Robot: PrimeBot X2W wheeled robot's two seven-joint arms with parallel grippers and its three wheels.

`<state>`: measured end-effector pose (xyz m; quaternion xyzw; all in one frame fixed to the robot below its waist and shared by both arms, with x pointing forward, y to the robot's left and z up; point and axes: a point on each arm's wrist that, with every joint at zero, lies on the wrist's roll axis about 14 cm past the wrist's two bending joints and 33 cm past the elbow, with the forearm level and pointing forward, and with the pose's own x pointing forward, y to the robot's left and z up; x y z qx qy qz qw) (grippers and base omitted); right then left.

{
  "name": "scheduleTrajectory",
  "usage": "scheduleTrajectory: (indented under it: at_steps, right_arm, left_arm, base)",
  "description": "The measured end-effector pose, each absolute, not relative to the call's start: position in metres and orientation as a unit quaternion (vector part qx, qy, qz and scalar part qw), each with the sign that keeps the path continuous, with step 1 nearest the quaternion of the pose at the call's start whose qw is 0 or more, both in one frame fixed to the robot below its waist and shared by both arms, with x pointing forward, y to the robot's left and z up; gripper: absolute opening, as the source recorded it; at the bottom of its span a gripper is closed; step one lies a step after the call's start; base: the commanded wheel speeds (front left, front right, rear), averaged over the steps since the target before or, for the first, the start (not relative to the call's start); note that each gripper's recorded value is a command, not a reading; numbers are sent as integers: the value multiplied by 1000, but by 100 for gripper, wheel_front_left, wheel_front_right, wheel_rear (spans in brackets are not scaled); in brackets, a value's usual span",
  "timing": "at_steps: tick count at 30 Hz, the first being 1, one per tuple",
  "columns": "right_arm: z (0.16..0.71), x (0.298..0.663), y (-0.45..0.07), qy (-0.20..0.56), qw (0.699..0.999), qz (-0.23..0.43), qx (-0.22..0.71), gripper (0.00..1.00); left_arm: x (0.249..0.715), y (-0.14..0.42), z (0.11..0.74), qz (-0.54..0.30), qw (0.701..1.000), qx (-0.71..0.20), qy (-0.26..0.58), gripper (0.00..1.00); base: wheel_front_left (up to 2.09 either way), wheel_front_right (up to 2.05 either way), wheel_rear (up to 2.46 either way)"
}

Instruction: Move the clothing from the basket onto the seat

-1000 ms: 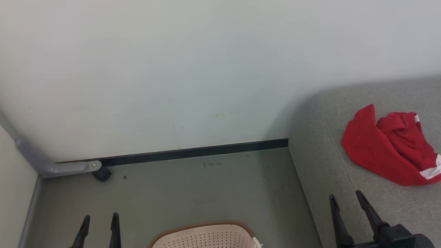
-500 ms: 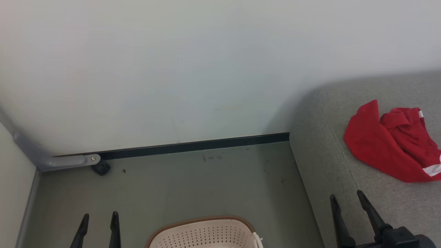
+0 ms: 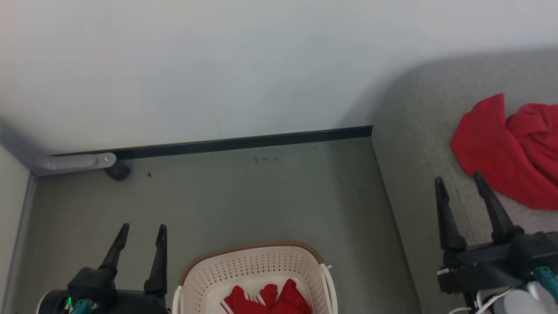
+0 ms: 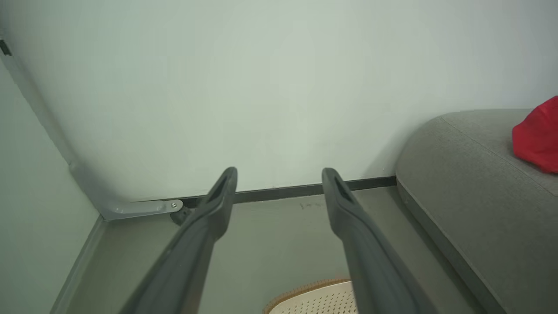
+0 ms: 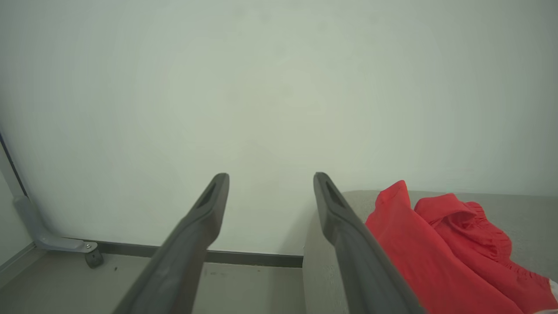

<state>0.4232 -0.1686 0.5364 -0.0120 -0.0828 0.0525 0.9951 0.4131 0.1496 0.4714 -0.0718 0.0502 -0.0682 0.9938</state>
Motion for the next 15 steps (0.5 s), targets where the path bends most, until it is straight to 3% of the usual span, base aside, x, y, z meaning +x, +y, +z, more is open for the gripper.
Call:
scheduleTrajectory:
  at_steps: [15]
  right_arm:
    - [535,490,-186,-104,993,38,-28,100]
  left_arm:
    - [443,90,378,-194,961,-27,197,100]
  base:
    - [0,0,0]
